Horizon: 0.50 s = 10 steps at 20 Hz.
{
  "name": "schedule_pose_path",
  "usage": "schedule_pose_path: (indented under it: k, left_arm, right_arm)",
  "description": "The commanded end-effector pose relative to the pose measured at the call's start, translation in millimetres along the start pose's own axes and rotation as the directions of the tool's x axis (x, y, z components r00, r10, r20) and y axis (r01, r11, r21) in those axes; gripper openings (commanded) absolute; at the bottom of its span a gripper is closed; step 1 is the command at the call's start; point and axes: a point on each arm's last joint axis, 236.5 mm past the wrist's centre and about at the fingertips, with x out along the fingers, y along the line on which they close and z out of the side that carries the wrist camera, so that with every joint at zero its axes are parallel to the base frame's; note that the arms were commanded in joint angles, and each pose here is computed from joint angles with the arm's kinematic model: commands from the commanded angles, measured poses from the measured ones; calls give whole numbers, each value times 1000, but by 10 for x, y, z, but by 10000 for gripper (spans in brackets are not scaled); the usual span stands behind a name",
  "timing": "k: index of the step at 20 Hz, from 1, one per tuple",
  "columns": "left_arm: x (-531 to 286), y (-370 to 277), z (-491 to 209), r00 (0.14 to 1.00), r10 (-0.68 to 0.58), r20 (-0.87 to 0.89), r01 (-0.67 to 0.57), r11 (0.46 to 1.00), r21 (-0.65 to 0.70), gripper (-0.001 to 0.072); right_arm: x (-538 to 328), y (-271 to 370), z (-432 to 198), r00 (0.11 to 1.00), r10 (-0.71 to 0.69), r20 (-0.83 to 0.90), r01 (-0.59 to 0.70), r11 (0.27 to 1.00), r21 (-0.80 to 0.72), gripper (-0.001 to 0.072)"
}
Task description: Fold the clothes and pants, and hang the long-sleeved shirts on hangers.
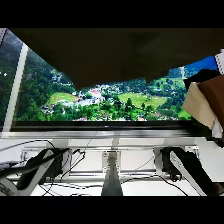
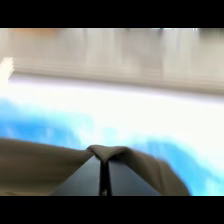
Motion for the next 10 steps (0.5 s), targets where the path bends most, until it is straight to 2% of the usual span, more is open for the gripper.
schedule_pose_path:
  k: [1, 6, 8, 10]
  left_arm:
    - [-888, -122, 896, 923, 212, 321, -260, 959, 113, 22]
    - [-1547, -311, 1364, 783, 320, 534, -475, 862, 180, 22]
    - [-1484, -184, 1293, 792, 349, 501, -497, 845, 196, 21]
    - [-1193, 90, 1065, 844, 364, 395, -462, 867, 188, 21]
  right_arm:
    - [-790, 402, 693, 971, 76, 227, -68, 997, -41, 11]
    - [-1313, 908, 914, 912, 237, 335, -236, 971, -44, 11]
    - [-1171, 827, 863, 928, 218, 304, -217, 975, -36, 10]
    - [-807, 708, 665, 955, 208, 209, -213, 977, 1, 10]
